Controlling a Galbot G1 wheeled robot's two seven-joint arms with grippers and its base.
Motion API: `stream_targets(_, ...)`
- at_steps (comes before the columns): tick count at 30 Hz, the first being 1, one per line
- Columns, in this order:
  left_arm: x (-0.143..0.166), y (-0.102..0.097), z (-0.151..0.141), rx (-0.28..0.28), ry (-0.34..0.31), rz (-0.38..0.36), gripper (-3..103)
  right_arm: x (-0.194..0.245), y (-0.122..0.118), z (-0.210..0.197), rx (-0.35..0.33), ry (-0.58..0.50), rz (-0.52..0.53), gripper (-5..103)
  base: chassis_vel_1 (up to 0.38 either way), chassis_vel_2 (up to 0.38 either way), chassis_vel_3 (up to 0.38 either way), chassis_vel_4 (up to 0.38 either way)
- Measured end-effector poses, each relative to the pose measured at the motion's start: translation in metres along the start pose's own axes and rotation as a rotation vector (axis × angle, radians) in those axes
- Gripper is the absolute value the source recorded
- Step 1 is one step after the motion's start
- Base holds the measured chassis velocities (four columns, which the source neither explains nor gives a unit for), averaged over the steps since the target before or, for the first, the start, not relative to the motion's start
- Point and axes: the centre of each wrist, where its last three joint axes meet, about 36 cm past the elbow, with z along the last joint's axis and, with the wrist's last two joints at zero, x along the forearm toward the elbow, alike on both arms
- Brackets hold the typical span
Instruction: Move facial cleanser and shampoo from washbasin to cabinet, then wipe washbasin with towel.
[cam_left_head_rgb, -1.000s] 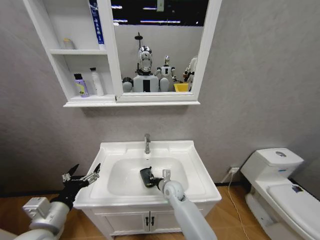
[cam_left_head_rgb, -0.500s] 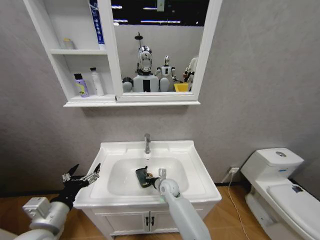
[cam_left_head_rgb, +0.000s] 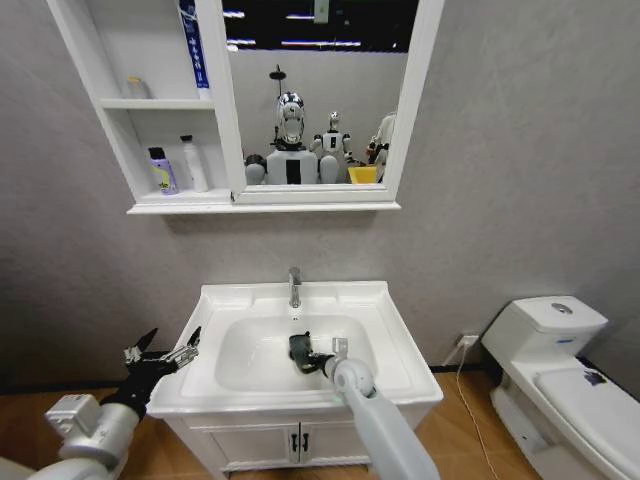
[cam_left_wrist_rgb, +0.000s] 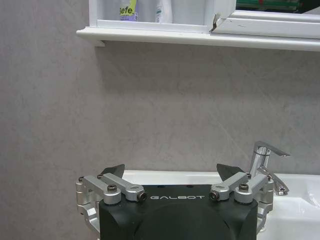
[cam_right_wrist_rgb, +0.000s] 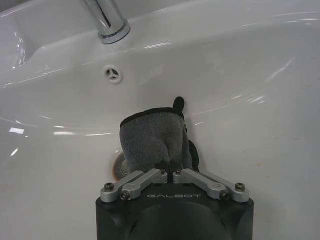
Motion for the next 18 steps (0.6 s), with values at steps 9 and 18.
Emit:
stream_targets(9,0.000,0.000,0.000,0.000,0.000,0.000,100,0.011,-0.011,-0.003,0.005,-0.021,0.022,0,0.000,0.000,0.000,0.000)
stream_targets(18,0.000,0.000,0.000,0.000,0.000,0.000,100,-0.014,0.008,0.003,0.006,0.029,-0.032,0,0.000,0.000,0.000,0.000)
